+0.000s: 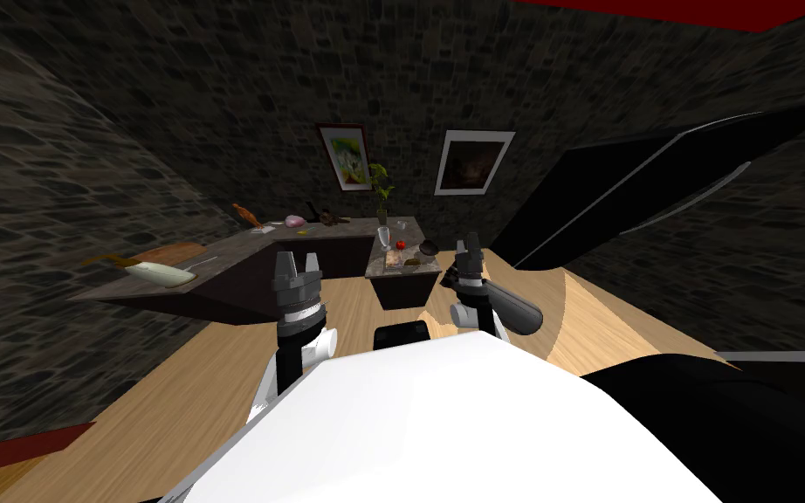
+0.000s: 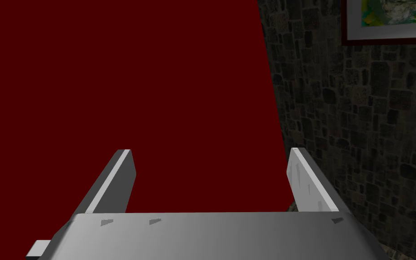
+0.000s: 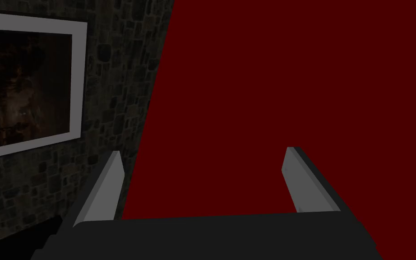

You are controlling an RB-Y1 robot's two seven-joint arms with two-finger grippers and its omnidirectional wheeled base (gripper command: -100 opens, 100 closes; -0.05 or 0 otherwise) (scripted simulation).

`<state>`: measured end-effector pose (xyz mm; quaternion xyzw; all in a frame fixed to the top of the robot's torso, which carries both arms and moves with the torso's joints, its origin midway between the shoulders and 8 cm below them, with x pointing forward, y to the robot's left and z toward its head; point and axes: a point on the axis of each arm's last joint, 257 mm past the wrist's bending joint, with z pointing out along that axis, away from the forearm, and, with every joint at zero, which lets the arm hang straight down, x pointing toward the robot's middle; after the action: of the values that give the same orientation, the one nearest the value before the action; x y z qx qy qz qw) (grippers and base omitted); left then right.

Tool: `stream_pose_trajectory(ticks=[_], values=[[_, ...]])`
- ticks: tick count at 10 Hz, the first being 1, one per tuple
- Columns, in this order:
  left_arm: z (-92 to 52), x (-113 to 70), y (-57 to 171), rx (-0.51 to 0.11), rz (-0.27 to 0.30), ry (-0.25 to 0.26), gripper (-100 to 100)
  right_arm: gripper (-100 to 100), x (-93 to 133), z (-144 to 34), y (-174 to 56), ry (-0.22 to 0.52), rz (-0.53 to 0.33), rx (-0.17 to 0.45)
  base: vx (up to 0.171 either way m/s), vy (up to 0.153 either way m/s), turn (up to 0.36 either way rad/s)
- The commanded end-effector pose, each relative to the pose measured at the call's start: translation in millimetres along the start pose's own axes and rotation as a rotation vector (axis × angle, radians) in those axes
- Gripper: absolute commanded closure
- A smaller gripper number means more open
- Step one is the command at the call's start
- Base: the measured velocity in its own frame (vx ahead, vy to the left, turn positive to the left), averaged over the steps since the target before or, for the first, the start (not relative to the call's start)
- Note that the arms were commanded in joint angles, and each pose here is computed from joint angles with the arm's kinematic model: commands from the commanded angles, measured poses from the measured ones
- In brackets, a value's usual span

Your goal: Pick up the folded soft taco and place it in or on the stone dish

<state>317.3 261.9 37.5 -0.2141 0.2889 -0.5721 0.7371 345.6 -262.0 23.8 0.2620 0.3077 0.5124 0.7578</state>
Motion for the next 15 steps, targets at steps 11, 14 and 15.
stream_pose_trajectory(ticks=[11,14,15], values=[[0.0,0.0,0.0,0.0,0.0,0.0,0,-100,39.2,-8.8,-28.9,0.293,-0.169,-0.058,0.01,-0.009,0.038],[0.0,0.0,0.0,0.0,0.0,0.0,0,-100,46.1,-11.0,-42.4,0.376,-0.237,-0.083,0.013,-0.012,0.047],[0.0,0.0,0.0,0.0,0.0,0.0,0,-100,46.5,-11.3,-42.4,0.383,-0.241,-0.085,0.008,-0.013,0.039]])
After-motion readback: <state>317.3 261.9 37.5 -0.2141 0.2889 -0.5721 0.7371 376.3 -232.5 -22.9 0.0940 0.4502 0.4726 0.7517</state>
